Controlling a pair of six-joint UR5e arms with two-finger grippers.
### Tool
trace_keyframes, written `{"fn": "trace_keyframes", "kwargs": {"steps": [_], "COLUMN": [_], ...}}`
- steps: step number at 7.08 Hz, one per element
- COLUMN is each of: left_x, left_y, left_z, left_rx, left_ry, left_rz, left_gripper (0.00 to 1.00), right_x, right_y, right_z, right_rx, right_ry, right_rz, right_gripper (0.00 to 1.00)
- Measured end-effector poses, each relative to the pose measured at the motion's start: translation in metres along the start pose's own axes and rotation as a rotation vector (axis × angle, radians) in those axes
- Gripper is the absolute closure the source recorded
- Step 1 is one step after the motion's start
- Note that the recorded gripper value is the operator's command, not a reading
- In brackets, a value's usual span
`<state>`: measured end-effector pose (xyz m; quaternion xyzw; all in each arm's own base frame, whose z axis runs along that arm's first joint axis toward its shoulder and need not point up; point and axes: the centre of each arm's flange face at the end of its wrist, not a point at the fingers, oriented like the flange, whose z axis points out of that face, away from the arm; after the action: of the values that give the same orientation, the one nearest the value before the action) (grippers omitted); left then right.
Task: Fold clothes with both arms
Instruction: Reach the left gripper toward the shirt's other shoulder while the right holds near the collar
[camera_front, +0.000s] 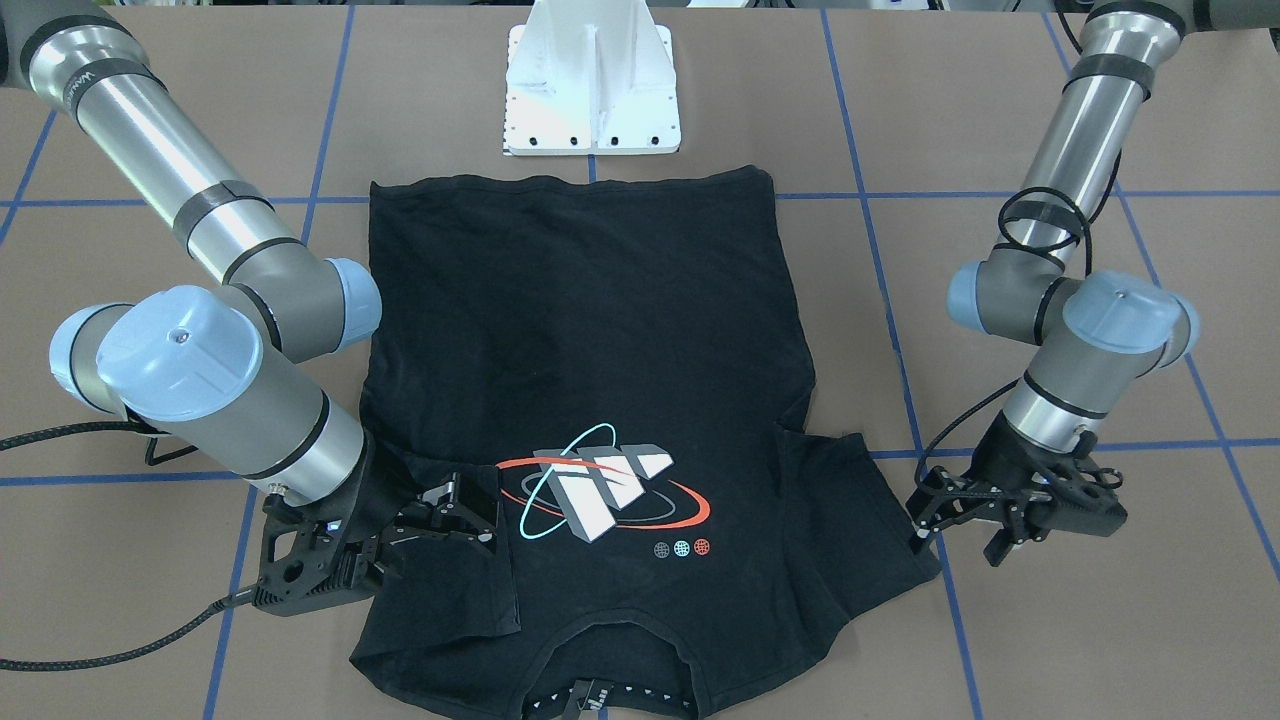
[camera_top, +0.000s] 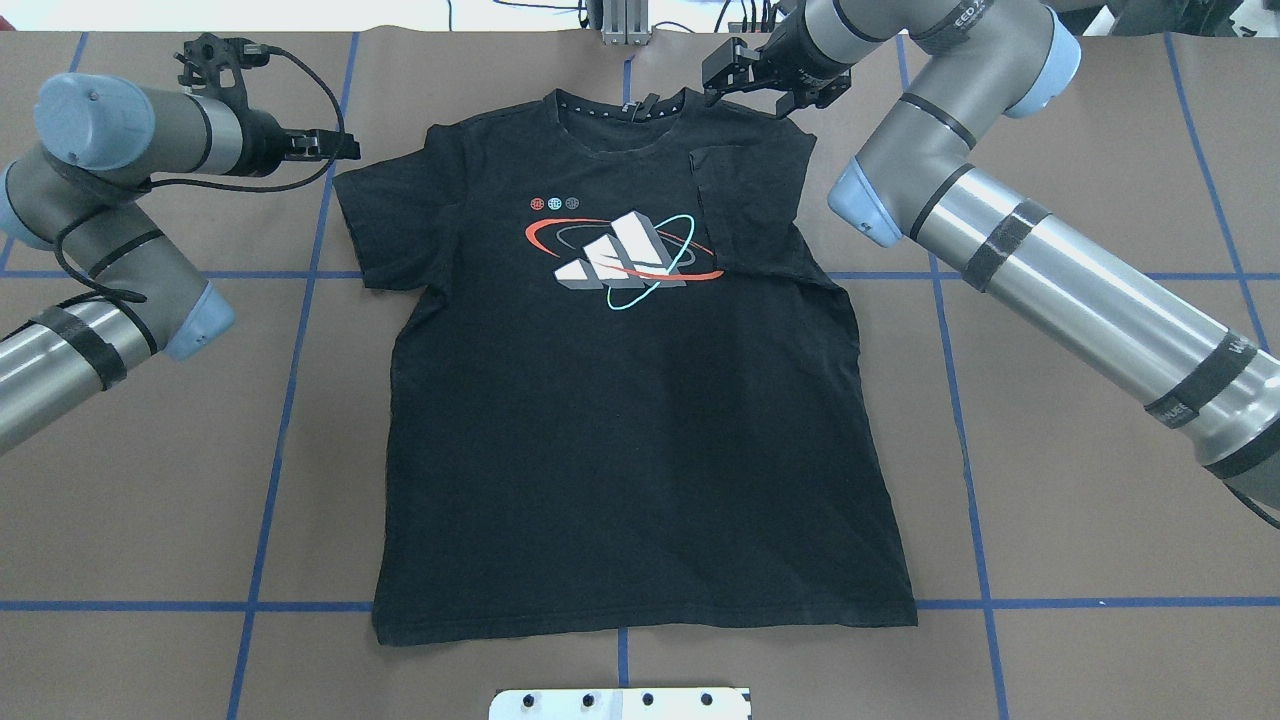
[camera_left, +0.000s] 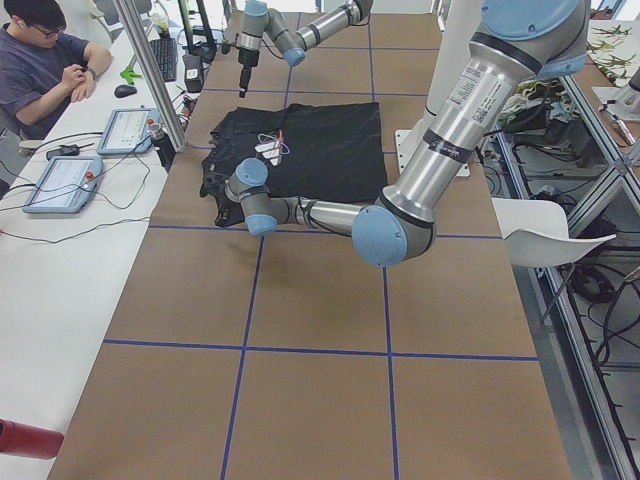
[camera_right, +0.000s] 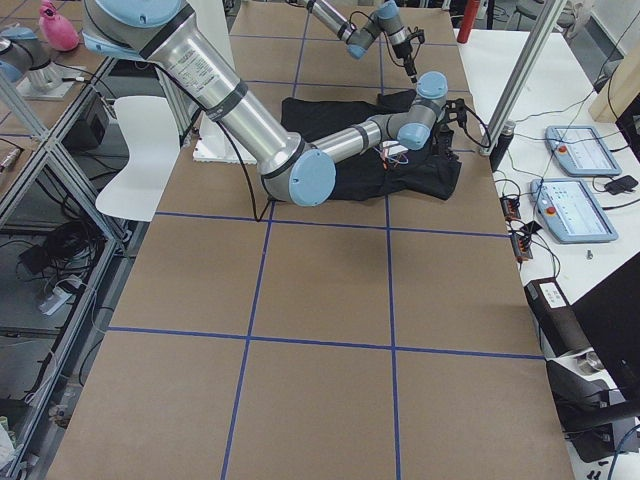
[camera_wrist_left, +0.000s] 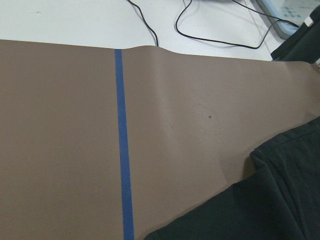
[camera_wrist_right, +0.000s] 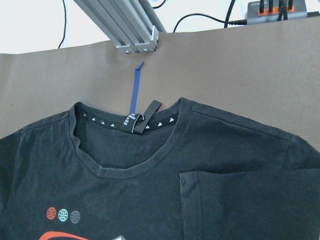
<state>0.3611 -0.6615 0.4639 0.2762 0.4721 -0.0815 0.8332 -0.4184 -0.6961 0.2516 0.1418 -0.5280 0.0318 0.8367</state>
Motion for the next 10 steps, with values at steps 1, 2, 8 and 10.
{"fn": "trace_keyframes", "kwargs": {"steps": [1, 2, 8, 10], "left_x": [0.0, 0.001, 0.001, 0.003], "left_y": [0.005, 0.009, 0.015, 0.019], "left_z": [0.008, 0.016, 0.034, 0.037], "left_rx": [-0.001, -0.004, -0.007, -0.013], "left_ry": [-0.012, -0.023, -0.061, -0.06], "left_rz": [0.001, 0.002, 0.001, 0.004], "left_gripper": [0.05, 0.08, 0.28, 0.29], "right_x": [0.0, 0.0, 0.001, 0.002], "right_y": [0.0, 0.001, 0.001, 0.001], "right_z": [0.0, 0.001, 0.003, 0.004], "right_rx": [0.0, 0.0, -0.001, -0.002], "right_ry": [0.001, 0.001, 0.005, 0.006], "right_rz": [0.0, 0.0, 0.002, 0.002], "right_gripper": [0.0, 0.0, 0.0, 0.0]}}
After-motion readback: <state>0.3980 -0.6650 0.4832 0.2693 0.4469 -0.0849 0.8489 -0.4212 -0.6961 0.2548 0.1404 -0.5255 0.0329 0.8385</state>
